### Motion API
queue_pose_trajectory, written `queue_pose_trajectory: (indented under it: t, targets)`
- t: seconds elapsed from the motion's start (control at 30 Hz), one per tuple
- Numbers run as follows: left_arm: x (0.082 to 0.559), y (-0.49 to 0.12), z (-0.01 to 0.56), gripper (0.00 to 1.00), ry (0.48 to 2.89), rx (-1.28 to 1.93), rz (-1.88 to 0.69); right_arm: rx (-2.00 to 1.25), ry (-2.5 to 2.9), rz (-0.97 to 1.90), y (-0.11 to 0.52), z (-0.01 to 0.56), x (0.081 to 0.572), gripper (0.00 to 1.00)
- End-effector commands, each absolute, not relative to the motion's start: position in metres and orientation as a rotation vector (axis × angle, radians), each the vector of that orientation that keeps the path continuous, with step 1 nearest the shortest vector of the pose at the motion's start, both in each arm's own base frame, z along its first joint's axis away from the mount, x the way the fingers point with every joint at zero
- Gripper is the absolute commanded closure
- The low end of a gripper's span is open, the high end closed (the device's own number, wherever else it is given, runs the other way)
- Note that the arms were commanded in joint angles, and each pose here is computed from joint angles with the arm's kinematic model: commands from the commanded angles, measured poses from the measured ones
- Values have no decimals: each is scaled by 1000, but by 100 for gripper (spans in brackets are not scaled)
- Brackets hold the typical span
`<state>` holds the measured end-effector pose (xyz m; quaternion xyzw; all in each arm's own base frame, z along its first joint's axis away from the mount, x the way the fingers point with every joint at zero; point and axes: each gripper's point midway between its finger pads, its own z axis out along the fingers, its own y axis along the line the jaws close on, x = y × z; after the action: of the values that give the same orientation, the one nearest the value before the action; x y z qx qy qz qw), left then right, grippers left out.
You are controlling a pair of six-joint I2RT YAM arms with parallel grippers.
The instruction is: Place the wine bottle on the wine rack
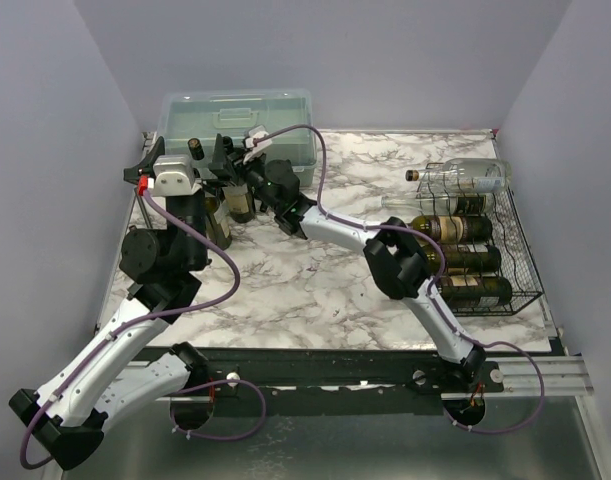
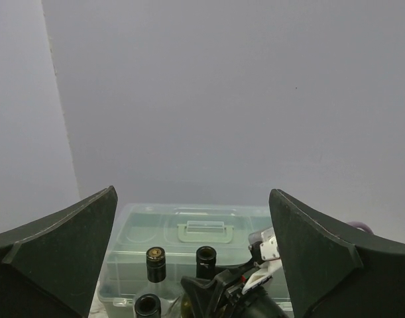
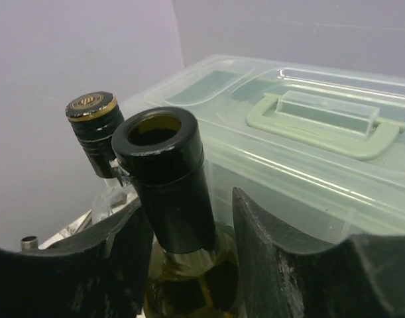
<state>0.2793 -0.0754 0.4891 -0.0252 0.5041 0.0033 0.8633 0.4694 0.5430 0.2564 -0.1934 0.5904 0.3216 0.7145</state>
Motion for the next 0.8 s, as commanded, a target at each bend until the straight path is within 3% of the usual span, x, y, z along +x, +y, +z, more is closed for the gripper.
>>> queue_pose_trajectory:
  t: [0.0, 0.07, 0.2, 0.5, 0.67, 0.77]
  targets:
    - [275, -76, 492, 1, 1033, -56, -18, -467, 1310, 692, 543, 252, 463, 55]
    - [274, -78, 493, 2, 1030, -48, -22, -487, 1302, 705, 544, 255, 458, 66]
    - [275, -80, 492, 3, 1032, -42, -25, -492, 1277, 711, 539, 267, 453, 79]
    - [277, -86, 490, 3, 1044, -27, -40, -484, 1200, 589, 498, 295, 439, 89]
    - [277, -89, 489, 4, 1044, -19, -47, -542, 1131, 551, 474, 302, 416, 99]
    - [276, -90, 489, 4, 1045, -16, -51, -571, 1117, 520, 461, 303, 406, 99]
